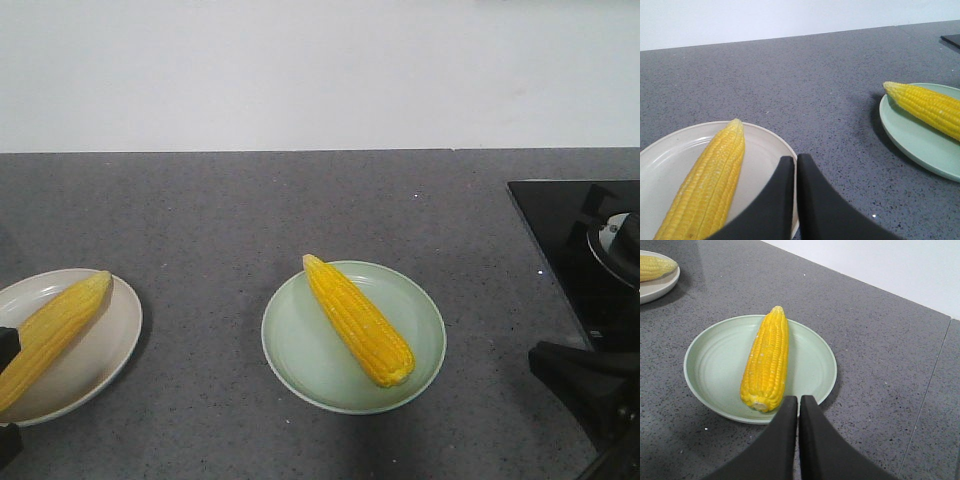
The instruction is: Distribute corn equally
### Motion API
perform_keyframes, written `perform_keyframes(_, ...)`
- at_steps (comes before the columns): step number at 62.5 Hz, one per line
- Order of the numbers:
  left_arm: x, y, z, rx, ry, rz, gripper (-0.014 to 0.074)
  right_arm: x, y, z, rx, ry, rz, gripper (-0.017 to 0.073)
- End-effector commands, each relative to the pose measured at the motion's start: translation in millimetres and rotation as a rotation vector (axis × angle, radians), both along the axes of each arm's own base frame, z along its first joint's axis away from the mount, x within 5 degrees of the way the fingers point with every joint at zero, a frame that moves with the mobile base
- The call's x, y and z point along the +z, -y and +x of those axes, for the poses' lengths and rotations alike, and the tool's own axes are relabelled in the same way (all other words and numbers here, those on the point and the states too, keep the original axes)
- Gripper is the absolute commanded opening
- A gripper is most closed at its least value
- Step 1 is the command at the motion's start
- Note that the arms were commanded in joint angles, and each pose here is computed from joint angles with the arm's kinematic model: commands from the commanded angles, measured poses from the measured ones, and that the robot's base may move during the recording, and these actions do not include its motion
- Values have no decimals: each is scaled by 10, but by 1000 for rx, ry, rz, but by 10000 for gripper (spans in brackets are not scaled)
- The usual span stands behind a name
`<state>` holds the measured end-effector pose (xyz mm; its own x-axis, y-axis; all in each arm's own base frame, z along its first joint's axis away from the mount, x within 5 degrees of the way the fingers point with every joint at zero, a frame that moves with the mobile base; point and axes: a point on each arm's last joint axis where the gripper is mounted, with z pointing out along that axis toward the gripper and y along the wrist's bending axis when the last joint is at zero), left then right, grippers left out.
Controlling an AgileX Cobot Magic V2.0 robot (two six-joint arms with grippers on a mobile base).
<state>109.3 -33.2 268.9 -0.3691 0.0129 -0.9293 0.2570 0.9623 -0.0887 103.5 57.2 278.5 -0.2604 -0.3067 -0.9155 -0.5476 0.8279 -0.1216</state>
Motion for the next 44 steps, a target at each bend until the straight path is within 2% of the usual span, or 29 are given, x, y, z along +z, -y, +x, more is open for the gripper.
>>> perform_keyframes(1,146,8,31,4,91,-40,-8,140,3,29,-18,74,38,-6)
perform_keyframes(44,118,5,26,3,94,-31,-6,140,3,29,-18,73,38,-6)
